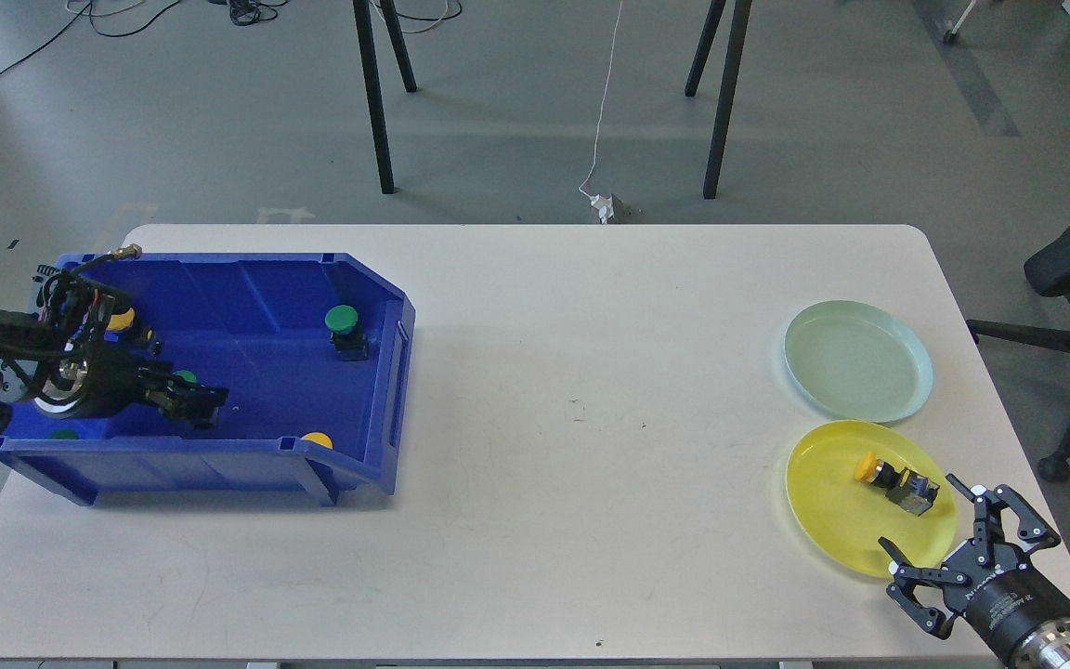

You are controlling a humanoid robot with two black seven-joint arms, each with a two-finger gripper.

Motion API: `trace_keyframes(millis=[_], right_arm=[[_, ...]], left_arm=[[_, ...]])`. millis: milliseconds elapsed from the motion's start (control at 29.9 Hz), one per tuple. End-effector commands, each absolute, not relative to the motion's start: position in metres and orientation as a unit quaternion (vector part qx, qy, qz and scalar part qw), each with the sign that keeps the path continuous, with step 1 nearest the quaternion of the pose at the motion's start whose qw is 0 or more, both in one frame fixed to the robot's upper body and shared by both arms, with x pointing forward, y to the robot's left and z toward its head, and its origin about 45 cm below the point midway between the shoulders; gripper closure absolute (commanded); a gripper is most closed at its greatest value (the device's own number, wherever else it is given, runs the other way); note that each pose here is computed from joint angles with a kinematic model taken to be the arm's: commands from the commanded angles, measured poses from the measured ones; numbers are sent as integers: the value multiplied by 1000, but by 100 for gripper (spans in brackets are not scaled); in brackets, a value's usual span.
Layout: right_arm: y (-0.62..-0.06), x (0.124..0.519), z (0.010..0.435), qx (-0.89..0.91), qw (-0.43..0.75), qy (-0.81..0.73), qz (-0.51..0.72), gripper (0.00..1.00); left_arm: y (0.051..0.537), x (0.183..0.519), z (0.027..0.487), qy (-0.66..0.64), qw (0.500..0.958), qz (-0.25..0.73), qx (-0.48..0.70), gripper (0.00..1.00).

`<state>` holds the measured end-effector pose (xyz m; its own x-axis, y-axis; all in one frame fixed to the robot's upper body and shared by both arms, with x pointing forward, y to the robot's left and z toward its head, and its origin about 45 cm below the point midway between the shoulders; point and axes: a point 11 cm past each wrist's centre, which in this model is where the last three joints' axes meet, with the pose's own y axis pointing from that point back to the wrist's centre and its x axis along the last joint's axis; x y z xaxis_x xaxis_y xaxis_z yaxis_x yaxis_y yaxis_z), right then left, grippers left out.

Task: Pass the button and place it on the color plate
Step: 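Grasp a green-topped button in the bin with the left gripper, then lift the green button and bring it toward the right gripper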

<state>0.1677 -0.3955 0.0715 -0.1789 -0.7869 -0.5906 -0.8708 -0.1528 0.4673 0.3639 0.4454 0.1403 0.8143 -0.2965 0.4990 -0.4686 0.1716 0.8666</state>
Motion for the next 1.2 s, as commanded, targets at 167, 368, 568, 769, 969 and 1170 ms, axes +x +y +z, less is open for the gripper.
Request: trace_keyframes(millis=[167,368,568,769,969,1170], right_arm=[[-395,167,72,-640,53,647,411,0],[-395,180,81,-647,66,647,398,0],[-373,267,152,-730,118,596,314,0],[-322,349,234,-857,43,498,122,0],[-204,394,256,-933,4,353,65,0],[-144,422,274,-945,25,321,59,0]], left_arm=[[454,359,135,-293,693,41,658,93],[441,378,160,-331,697,70,632,97],[392,390,265,-362,773,165,494,96],[307,402,343,-301,888,270,219,96],[234,417,314,-168,934,310,49,95],[216,421,276,-142,934,323,53,94]])
